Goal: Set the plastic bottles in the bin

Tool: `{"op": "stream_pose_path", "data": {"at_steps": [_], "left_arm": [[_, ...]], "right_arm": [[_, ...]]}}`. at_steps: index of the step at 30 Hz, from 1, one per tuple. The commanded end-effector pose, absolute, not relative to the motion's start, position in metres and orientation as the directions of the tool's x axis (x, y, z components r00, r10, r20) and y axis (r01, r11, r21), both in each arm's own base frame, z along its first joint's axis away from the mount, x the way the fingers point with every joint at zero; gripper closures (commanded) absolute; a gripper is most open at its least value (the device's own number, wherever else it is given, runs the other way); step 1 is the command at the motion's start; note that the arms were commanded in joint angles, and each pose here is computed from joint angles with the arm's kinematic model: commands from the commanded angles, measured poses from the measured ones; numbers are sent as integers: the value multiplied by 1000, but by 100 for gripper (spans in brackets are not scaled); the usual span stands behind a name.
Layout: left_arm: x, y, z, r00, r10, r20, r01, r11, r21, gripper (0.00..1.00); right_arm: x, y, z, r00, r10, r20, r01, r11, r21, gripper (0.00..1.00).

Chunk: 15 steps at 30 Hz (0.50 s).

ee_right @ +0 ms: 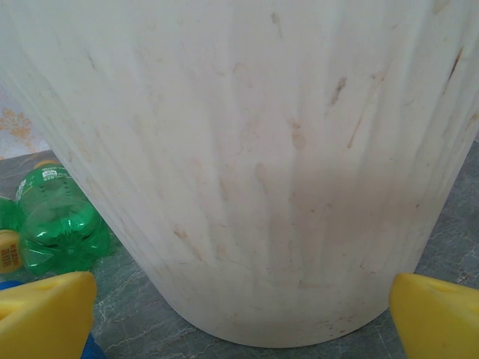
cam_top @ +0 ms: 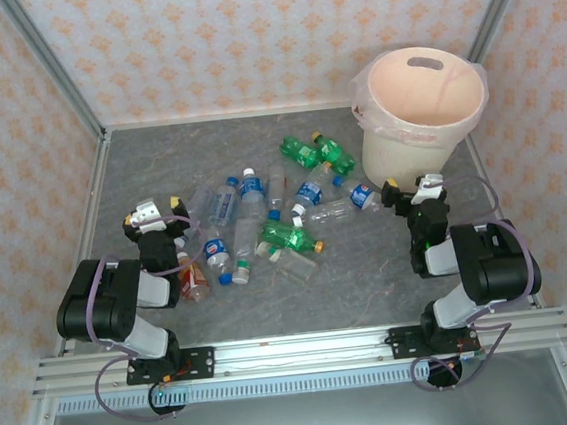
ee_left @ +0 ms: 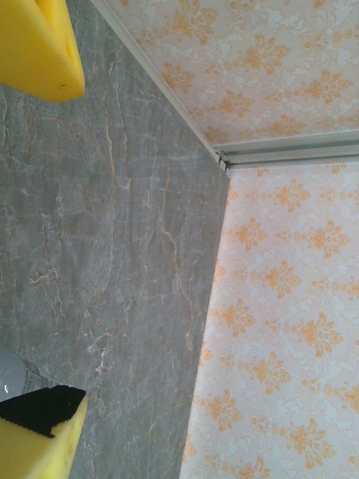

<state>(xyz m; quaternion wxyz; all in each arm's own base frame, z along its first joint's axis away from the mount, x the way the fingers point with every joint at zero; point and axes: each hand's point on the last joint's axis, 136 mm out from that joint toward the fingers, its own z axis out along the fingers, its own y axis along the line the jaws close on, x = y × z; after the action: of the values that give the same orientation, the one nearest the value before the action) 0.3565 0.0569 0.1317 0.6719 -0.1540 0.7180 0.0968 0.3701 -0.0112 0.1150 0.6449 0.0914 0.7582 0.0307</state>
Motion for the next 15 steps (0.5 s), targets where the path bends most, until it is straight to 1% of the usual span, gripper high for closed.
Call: {"op": "stream_pose_path", "data": {"at_steps": [1,6,11,15], "left_arm": [[363,53,136,-38,-97,-995,-336,939,-79,1],[363,53,136,-38,-97,-995,-336,939,-78,1],[364,53,135,-46,-101,-994,-334,939,-80,0],[365,53,145,-45,-98,-994,-340,937,-78,1]], "right_arm": [[375,-10,124,-126,163,-979,86,985,153,0],[375,-10,125,-126,163,-979,86,984,153,0],[375,-16,124,-121,178,-977,122,979,163,0],[368,-20,135,-85,183,-979,144,975,170,0]]}}
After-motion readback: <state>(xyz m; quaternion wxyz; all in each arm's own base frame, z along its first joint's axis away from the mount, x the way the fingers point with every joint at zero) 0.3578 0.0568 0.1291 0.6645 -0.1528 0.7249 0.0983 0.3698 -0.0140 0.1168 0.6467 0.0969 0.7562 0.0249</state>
